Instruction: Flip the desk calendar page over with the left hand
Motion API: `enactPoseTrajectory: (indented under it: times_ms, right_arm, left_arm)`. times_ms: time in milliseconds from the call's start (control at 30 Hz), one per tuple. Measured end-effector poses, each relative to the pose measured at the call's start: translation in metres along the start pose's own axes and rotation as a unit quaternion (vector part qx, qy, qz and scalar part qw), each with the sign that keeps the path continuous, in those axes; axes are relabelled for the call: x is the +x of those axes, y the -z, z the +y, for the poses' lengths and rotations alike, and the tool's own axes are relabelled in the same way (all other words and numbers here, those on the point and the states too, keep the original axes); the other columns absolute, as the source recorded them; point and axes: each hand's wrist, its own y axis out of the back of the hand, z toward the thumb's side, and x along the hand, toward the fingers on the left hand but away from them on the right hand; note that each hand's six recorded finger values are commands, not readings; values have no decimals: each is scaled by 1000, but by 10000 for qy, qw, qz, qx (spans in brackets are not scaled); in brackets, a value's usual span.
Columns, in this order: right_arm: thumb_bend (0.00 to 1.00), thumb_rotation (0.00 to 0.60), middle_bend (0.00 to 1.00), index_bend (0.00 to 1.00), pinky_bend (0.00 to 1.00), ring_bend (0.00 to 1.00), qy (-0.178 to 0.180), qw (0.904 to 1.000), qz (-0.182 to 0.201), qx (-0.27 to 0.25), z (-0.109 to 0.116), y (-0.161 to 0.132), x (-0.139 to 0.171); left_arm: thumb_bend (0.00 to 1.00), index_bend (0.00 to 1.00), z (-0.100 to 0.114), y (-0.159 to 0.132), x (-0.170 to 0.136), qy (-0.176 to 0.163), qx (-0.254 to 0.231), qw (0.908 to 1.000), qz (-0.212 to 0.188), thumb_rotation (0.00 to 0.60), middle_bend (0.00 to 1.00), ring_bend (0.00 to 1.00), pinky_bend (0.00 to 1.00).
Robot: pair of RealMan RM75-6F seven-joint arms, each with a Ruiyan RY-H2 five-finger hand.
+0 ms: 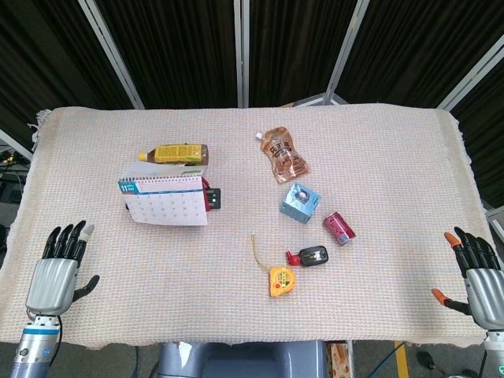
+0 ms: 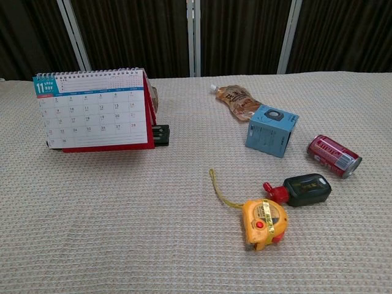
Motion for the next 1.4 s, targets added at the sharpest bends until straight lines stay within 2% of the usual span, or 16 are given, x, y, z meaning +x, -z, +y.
enactPoseTrajectory:
  times_ms: [267,333,367,433,500,567,700,1033,1400]
  right_arm:
    - [64,600,0,21,0,0,12,10000,2,-17,1,-1,1]
    - [64,600,0,21,0,0,51,10000,27,-21,3,-2,1]
    - [63,600,0,21,0,0,57,10000,26,-21,4,-2,1]
    - [63,600,0,21,0,0,50,10000,1,-29,4,-1,1]
    - [64,600,0,21,0,0,44,10000,-19,-43,4,0,0]
    - [64,600,0,21,0,0,46,10000,-14,-40,4,0,0]
    - [65,600,0,20,0,0,45,10000,-11,-42,4,0,0]
    - [64,600,0,21,0,0,38,10000,0,-61,5,0,1]
    - [64,600,0,21,0,0,59,9999,-24,-84,6,2,0]
  left_arm:
    - [228,0,-3,2,2,60,-35,10000,54,600,0,0,0]
    - [244,0,-4,3,4,87,-65,9999,95,600,0,0,1]
    - [287,0,-4,4,5,101,-82,9998,128,600,15,23,36]
    - [443,0,-5,6,8,136,-148,9995,237,600,212,209,205]
    - [688,0,-8,8,12,192,-266,9989,349,600,578,536,454]
    - [838,0,-14,10,17,351,-487,9971,466,600,699,655,533]
    - [956,0,-28,13,26,748,-878,9911,657,600,725,695,562]
    - [973,0,-59,12,60,1742,-1504,9676,1037,600,730,701,570]
    - [973,0,-72,-5,88,2114,-1693,9566,1075,600,730,701,570]
